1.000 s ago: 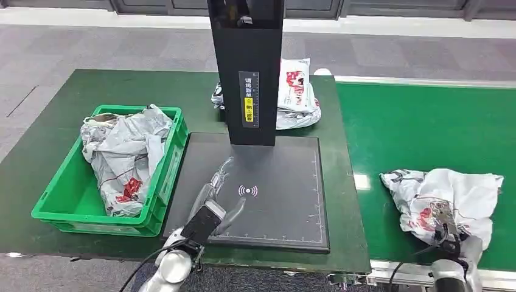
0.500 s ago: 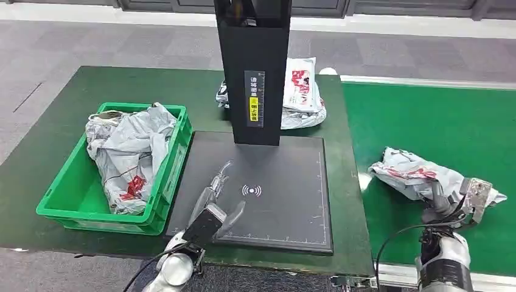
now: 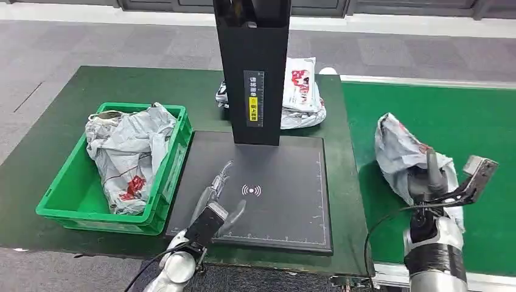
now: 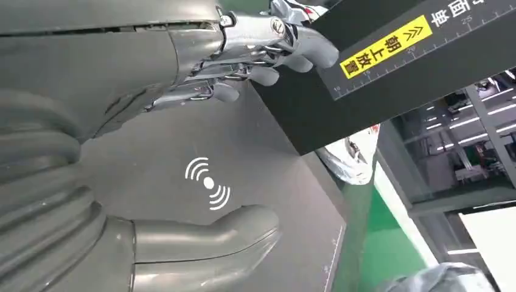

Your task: Moved the parcel from conveyor to table for the left to box.

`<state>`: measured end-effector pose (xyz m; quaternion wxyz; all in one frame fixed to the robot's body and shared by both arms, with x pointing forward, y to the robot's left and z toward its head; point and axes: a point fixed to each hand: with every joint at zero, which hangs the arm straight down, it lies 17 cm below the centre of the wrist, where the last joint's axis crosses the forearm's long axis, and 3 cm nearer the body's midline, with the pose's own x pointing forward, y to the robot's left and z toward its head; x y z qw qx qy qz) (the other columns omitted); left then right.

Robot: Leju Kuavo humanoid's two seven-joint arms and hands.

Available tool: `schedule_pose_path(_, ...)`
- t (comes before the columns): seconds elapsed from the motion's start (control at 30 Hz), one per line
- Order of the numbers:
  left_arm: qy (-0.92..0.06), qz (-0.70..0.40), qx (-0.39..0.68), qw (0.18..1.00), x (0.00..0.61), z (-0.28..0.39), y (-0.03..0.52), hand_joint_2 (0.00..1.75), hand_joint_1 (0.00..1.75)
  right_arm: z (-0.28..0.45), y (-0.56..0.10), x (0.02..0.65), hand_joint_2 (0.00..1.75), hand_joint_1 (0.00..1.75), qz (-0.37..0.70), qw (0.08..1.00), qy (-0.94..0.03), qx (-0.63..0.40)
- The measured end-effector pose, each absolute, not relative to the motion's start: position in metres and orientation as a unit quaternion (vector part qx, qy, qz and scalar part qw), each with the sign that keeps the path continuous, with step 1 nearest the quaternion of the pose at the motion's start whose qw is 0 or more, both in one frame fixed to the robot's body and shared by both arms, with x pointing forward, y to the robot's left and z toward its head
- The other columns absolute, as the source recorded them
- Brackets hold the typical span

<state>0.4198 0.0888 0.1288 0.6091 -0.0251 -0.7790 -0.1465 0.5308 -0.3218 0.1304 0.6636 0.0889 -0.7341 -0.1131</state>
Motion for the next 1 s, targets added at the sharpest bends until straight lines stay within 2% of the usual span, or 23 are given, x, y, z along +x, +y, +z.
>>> schedule_pose_path(0.5, -0.777, -0.136, -0.016, 0.614, 0.422, 0.126, 0.093, 1.75, 0.0, 0.277, -0.095, 0.516, 1.75, 1.75, 0.053, 0.555, -0.76, 0.334)
schedule_pose_path(0.83, -0.776, -0.129, -0.009, 0.617, 0.422, 0.122, 0.1, 1.75, 0.0, 0.315, -0.024, 0.492, 1.75, 1.75, 0.104, 0.524, -0.743, 0.403)
schedule_pose_path(0.87, -0.776, -0.128, -0.007, 0.618, 0.422, 0.122, 0.101, 1.75, 0.0, 0.319, -0.016, 0.488, 1.75, 1.59, 0.109, 0.523, -0.738, 0.413)
schedule_pose_path(0.9, -0.776, -0.127, -0.006, 0.618, 0.422, 0.122, 0.103, 1.75, 0.0, 0.323, -0.008, 0.485, 1.75, 0.73, 0.116, 0.522, -0.734, 0.42)
schedule_pose_path(0.93, -0.776, -0.124, -0.003, 0.618, 0.423, 0.122, 0.105, 1.75, 0.0, 0.326, 0.002, 0.481, 1.75, 0.0, 0.125, 0.522, -0.728, 0.426)
schedule_pose_path(1.0, -0.776, -0.121, 0.002, 0.619, 0.424, 0.121, 0.108, 1.75, 0.0, 0.328, 0.021, 0.473, 1.75, 0.0, 0.143, 0.523, -0.72, 0.432)
